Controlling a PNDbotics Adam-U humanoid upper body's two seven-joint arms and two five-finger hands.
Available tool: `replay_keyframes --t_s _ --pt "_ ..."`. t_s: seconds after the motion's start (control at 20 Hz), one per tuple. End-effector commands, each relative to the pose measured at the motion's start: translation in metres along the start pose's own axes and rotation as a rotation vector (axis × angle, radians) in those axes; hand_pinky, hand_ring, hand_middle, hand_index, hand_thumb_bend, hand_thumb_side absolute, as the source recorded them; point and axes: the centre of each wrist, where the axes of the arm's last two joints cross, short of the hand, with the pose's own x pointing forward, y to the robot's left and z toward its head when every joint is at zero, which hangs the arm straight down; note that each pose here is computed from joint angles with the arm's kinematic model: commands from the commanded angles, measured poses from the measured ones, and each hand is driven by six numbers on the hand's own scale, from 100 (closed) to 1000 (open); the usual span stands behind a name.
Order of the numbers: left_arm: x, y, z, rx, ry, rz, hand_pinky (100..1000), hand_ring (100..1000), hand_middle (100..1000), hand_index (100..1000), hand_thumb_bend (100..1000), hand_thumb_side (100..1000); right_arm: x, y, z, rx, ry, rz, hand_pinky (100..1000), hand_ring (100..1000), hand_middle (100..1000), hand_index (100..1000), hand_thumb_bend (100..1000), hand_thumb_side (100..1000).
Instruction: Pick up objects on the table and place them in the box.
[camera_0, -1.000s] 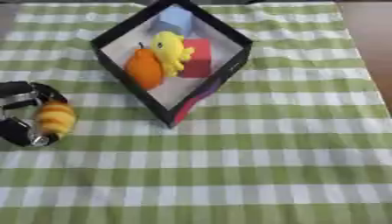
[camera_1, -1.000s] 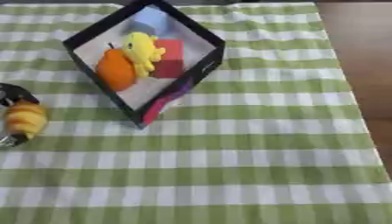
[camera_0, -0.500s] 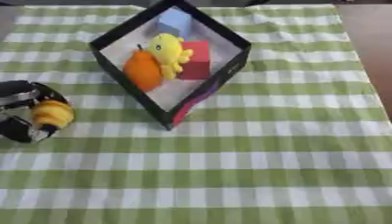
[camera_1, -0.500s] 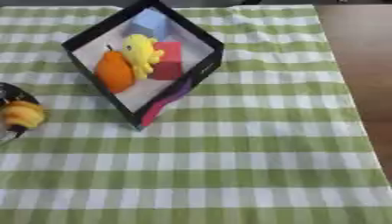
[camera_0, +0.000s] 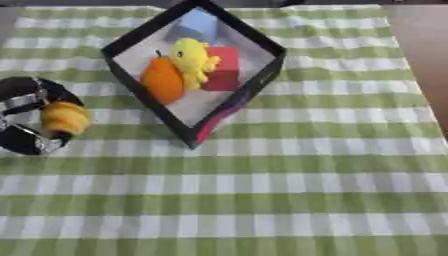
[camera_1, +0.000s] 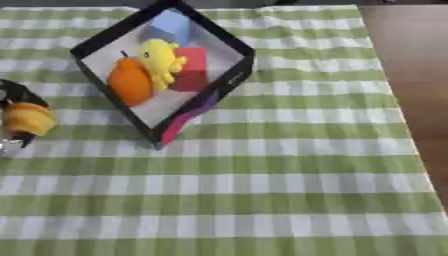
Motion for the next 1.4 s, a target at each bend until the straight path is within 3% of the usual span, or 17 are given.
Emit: replay_keyframes --t_s 0.05,0.35,0.55,0.75,1.05,1.4 --pt "0.016 0.040 0.019 0.126 -0.019 -0.087 713 723 708 834 100 100 0.010 -0.003 -0.006 0.027 -0.023 0.030 789 719 709 839 100 534" --pt "0.038 0.078 0.010 0.231 -0.095 -0.097 716 712 697 825 100 100 0.011 -0.004 -0.006 0.039 -0.012 0.032 789 719 710 839 100 534" --pt "0.044 0.104 -0.021 0.318 -0.138 -0.029 708 699 697 821 100 100 0.012 -0.005 -0.006 0.037 -0.014 0.027 789 720 710 839 100 533" --pt "0.054 0.116 -0.059 0.359 -0.170 -0.003 704 694 691 815 100 100 0.013 -0.007 -0.006 0.025 -0.021 0.015 790 720 710 839 100 535" --pt "0.055 0.106 -0.116 0.279 -0.140 0.000 703 696 690 809 100 100 0.013 -0.007 -0.006 0.022 -0.021 0.007 789 720 710 839 100 535" --pt "0.040 0.068 -0.162 0.207 -0.069 -0.024 703 700 698 812 122 100 0.013 -0.004 -0.009 0.038 -0.021 -0.002 790 719 710 839 100 536"
